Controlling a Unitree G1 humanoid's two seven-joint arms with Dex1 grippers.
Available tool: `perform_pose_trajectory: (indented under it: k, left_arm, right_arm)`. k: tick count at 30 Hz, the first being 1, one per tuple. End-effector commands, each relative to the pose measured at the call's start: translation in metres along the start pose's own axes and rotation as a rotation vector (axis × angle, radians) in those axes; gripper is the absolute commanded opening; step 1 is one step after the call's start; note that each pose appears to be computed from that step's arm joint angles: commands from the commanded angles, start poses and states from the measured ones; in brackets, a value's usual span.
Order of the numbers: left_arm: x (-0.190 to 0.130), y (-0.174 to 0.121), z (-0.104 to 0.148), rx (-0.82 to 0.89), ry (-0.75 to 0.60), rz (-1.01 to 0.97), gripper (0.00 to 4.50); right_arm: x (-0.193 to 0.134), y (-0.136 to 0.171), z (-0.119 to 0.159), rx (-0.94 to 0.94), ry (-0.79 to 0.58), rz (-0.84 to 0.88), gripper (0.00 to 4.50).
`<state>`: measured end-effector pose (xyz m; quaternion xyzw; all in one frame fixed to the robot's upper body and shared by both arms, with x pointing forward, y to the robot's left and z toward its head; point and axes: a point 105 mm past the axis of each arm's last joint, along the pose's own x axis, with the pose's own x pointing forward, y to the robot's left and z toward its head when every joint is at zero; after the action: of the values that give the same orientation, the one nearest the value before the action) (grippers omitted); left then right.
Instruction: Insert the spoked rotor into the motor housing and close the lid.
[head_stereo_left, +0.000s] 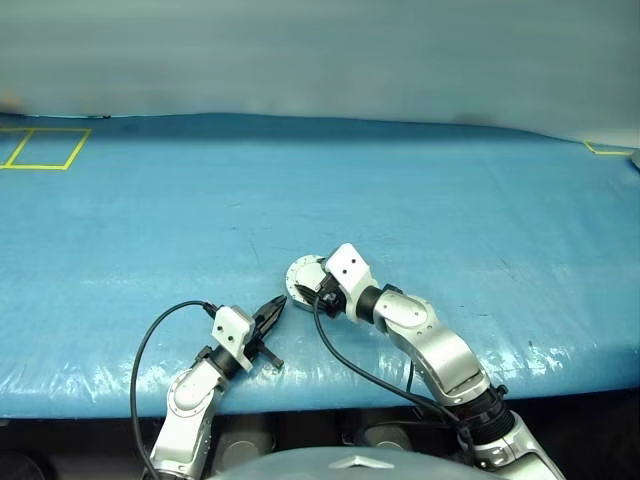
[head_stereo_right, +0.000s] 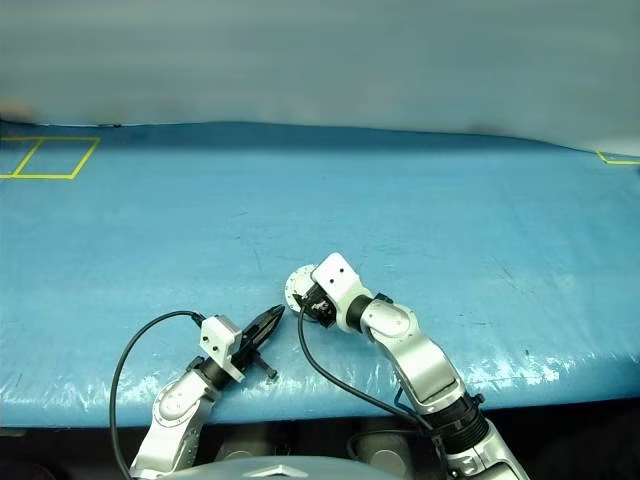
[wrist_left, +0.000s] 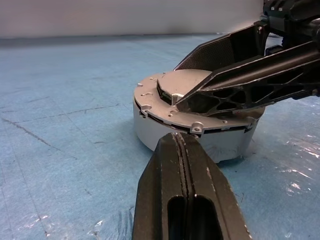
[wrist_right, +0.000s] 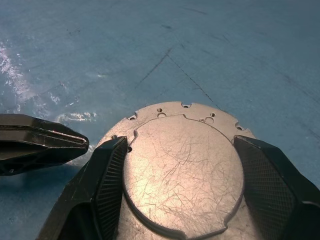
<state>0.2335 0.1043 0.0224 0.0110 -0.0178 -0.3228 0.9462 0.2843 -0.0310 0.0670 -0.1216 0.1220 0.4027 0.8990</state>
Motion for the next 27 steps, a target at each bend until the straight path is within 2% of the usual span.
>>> perform_pose_trajectory:
  k: [1, 11, 15, 21, 27]
  left_arm:
    - [0.002, -0.003, 0.009, 0.014, -0.029, -0.015, 0.0]
    - [0.002, 0.001, 0.009, -0.022, -0.014, 0.01, 0.0]
    - [0.016, 0.026, 0.013, -0.179, 0.078, 0.134, 0.0]
    - [0.037, 0.036, 0.035, -0.495, 0.162, 0.068, 0.0]
    - [0.056, 0.036, 0.053, -0.566, 0.168, -0.017, 0.0]
  right_arm:
    - [0.002, -0.007, -0.003, -0.037, 0.028, -0.037, 3.04]
    - [0.006, -0.01, -0.012, -0.041, 0.081, -0.05, 3.04]
    - [0.005, -0.01, -0.014, -0.035, 0.09, -0.043, 3.04]
    - [0.005, -0.007, -0.017, -0.025, 0.099, -0.04, 3.04]
    - [0.005, -0.006, -0.017, -0.018, 0.102, -0.041, 3.04]
